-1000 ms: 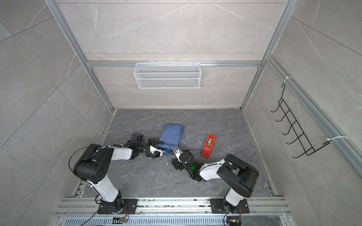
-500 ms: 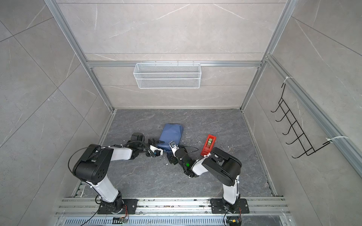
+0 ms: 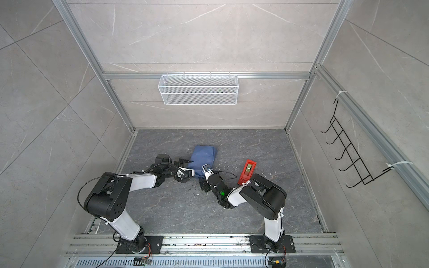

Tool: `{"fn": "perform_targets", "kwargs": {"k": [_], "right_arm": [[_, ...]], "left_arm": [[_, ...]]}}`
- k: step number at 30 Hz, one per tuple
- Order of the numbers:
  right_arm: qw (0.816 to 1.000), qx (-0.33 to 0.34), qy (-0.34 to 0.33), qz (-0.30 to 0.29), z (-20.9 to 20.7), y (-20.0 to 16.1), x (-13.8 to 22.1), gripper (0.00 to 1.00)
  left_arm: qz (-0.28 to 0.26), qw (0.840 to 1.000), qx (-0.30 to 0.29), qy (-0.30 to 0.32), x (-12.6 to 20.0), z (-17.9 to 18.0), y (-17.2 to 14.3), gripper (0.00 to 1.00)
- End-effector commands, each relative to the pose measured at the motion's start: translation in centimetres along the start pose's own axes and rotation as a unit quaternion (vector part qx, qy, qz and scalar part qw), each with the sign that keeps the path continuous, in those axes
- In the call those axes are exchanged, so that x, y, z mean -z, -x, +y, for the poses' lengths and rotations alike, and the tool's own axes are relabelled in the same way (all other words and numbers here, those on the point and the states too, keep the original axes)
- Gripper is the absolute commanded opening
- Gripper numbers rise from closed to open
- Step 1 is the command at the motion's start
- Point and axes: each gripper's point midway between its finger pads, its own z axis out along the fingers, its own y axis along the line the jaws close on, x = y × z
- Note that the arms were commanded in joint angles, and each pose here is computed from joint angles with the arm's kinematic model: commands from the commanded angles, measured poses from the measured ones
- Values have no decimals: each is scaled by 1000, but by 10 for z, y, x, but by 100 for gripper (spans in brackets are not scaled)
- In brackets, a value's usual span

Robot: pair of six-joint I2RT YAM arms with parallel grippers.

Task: Wrap a gift box in wrapping paper
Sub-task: Fifth fold the wrapping paper around the gift box.

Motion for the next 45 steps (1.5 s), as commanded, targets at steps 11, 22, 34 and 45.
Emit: {"fn": "perform_targets", "kwargs": {"k": [11, 22, 34, 45], "right_arm": [[1000, -27, -5, 1, -2, 5, -6, 77], [999, -37, -6, 4, -10, 18, 22, 78], [999, -45, -9, 22, -11, -2, 9, 96], [998, -48, -36, 14, -11, 13, -26, 95]], "left_arm": [[19, 998, 32, -59, -9, -2, 2, 60], [41, 996, 50, -67, -9, -9, -7, 56], [48, 995, 63, -66, -12, -7, -11, 49], [45, 995, 59, -72, -14, -10, -9, 49]]}}
